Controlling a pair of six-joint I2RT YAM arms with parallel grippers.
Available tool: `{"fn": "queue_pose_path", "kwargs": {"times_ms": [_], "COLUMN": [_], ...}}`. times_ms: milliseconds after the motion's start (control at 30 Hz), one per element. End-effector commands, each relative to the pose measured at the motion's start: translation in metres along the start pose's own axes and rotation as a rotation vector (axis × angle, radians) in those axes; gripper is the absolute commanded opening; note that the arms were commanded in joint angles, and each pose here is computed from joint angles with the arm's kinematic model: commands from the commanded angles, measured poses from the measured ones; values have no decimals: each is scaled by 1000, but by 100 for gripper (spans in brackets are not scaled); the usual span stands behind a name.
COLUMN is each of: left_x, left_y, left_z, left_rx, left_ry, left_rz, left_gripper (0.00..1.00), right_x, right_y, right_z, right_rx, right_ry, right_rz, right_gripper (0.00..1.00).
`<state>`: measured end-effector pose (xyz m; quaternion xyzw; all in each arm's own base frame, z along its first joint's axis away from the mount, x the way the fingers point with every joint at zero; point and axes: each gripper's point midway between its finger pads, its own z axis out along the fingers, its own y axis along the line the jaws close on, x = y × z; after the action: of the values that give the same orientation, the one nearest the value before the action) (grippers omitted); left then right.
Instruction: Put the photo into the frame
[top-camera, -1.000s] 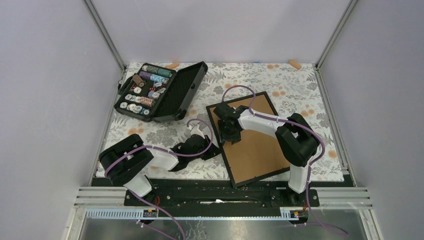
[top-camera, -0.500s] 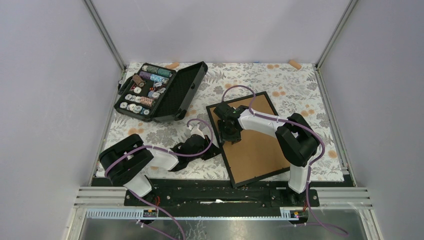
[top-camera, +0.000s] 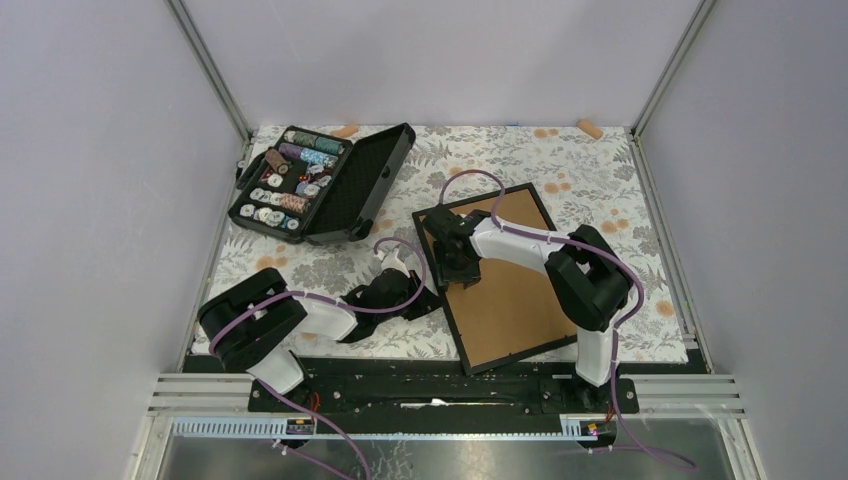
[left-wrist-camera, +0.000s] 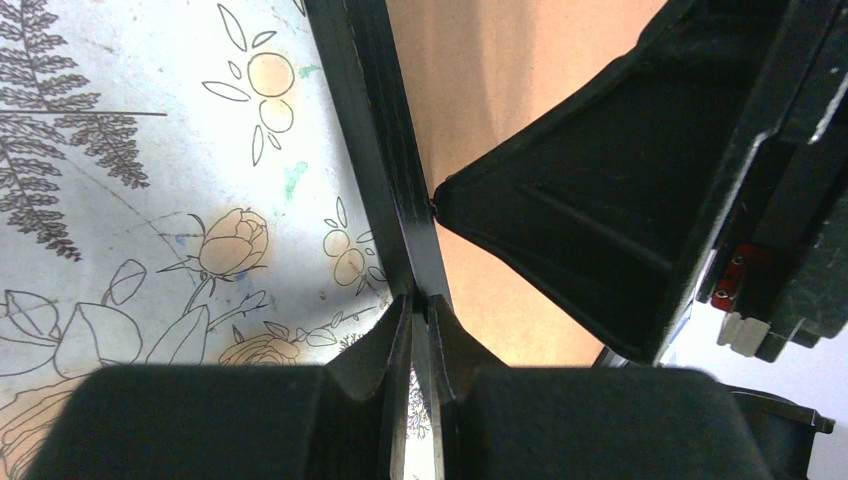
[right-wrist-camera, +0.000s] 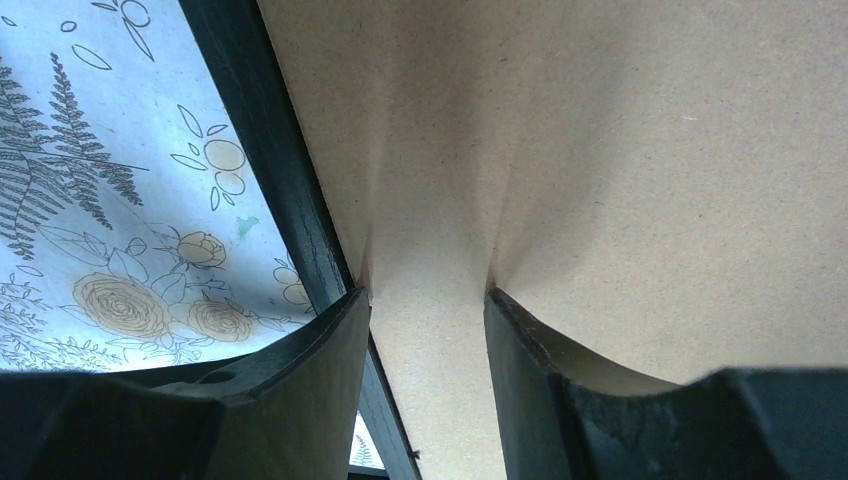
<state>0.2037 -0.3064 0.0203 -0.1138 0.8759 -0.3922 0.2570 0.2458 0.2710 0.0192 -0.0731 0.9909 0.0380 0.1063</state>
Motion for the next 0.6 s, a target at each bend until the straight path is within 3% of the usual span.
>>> {"fn": "queue_pose_path", "kwargs": {"times_ms": [0,133,567], "left_x": [35,35,35], "left_y": [128,128,128], "left_z": [-30,-30,-30], "left_rx": [-449,-448,-450], "left_ry": [117,117,119], "left_rz": [93,94,97], "left_gripper": [11,11,11], "right_x": [7,7,12], "right_y": [-6,12,-4], "right_z": [9,6,14], "right_rx": [14,-203,-97], "right_ry": [23,15,57], "right_rz": [5,92,39], "right_gripper": [56,57,57]}}
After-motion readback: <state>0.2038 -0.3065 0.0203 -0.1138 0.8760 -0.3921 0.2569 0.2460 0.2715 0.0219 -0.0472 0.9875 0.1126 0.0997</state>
